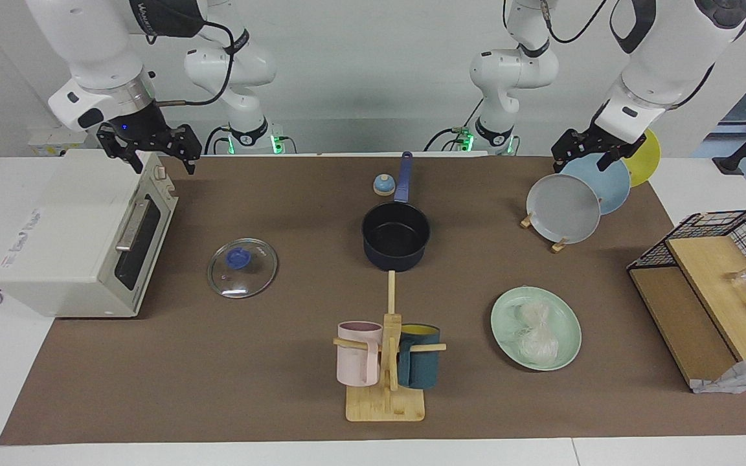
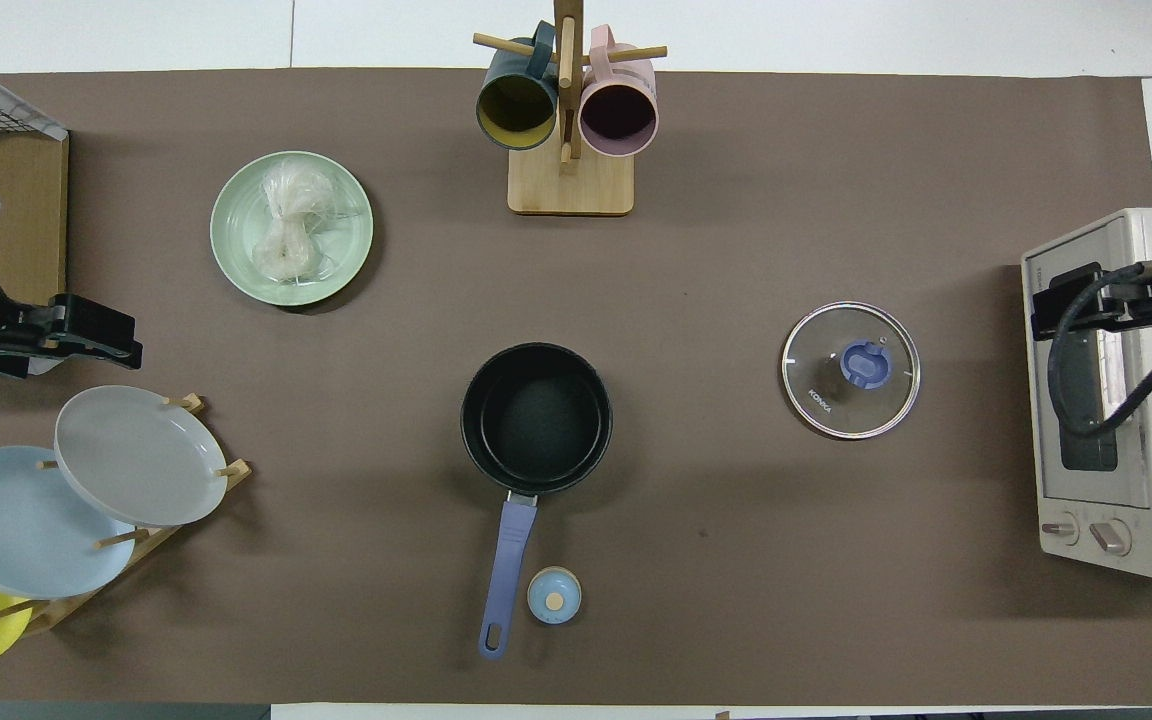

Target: Transfer vermicelli from pot to plate

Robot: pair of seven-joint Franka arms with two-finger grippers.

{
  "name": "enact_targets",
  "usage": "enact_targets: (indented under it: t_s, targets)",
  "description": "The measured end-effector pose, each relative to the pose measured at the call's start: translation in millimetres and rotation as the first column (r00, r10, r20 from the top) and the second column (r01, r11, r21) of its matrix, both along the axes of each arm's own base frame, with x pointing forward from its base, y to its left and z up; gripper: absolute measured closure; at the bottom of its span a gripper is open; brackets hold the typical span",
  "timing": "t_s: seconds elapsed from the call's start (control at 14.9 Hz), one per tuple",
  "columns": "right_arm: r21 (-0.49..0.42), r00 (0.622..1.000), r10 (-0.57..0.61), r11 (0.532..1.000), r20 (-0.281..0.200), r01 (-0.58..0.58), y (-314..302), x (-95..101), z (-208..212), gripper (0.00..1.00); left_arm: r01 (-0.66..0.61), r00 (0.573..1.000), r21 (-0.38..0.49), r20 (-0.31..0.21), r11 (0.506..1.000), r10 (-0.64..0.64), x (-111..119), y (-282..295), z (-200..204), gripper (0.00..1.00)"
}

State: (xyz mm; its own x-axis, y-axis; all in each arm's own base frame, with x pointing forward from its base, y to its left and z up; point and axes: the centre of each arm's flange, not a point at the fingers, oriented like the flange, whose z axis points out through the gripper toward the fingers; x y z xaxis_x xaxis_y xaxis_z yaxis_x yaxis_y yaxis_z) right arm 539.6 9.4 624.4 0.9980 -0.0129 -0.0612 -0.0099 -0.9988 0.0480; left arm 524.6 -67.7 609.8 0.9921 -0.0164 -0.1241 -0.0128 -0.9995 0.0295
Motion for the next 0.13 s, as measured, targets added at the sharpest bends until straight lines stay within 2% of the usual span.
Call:
enact_targets:
  t_s: [0.13]
  targets:
    - [0.000, 1.000, 0.000, 1.000, 0.000, 0.000, 0.0, 0.0, 0.1, 0.00, 0.001, 1.000, 0.000, 0.001, 1.000, -0.001, 0.0, -0.7, 0.2, 0.00]
